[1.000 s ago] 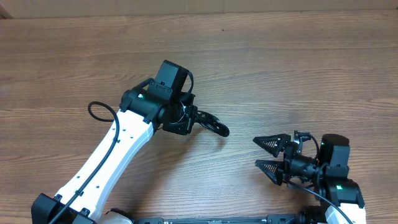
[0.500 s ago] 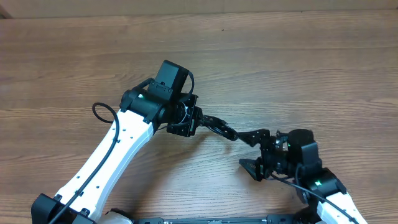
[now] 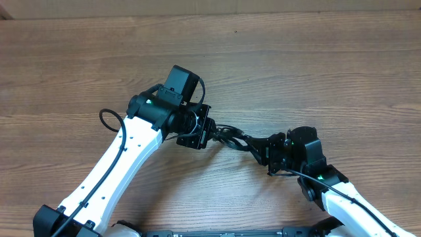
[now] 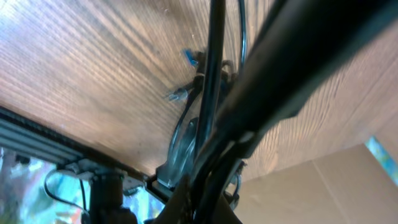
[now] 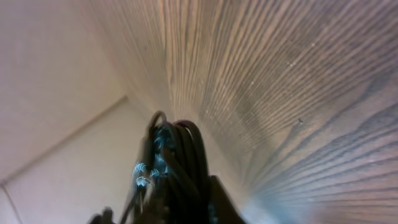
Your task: Untangle cables
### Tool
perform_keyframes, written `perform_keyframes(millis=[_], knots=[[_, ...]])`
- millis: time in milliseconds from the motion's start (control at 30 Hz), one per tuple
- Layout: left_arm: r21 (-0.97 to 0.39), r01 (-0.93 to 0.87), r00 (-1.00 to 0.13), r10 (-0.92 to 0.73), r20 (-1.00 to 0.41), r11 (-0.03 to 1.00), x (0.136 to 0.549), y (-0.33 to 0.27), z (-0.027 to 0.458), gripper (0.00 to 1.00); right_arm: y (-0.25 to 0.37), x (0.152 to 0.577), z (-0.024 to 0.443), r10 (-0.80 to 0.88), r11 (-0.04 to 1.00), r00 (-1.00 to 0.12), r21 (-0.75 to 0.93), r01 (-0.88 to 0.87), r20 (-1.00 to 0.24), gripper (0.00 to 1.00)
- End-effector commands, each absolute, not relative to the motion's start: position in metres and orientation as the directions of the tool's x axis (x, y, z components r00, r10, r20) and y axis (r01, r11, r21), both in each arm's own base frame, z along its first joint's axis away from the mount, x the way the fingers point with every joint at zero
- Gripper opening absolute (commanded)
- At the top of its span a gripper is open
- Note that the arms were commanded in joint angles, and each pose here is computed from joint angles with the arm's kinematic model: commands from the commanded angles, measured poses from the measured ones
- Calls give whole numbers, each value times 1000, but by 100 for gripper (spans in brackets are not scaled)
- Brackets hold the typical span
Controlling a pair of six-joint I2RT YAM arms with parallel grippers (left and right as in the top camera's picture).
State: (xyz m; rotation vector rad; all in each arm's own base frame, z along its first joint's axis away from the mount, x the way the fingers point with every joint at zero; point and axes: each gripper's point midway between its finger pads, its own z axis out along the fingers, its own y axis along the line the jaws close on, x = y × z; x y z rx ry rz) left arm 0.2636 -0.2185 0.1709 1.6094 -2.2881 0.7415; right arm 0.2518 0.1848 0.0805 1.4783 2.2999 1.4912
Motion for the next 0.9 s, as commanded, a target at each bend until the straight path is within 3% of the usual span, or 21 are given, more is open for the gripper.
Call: perform_keyframes(millis=[0,233,433,600,700,867], knots=[[-360,-863,-473,-819,325,355,279,-203,171,4,188,257,90,703,126,-600,763,634,383,4],[-434,-713,-604,-797,-19,550,313,-171,167,4,195,251,93,636,224,-711,810,542,300,4],[-504,-551,-712,-690,-132,665,332,-183,178,4,197,248,95,610,247,-742,823,512,279,4],[-531,-310,-819,-505,-272,788,340,-216,186,4,200,251,103,596,255,-758,833,492,265,4],[-499,-199,-848,-404,-343,843,338,-232,184,4,200,253,106,597,257,-757,832,492,264,4],[-408,-197,-854,-361,-376,892,330,-230,170,4,200,254,108,594,269,-766,837,477,245,4]])
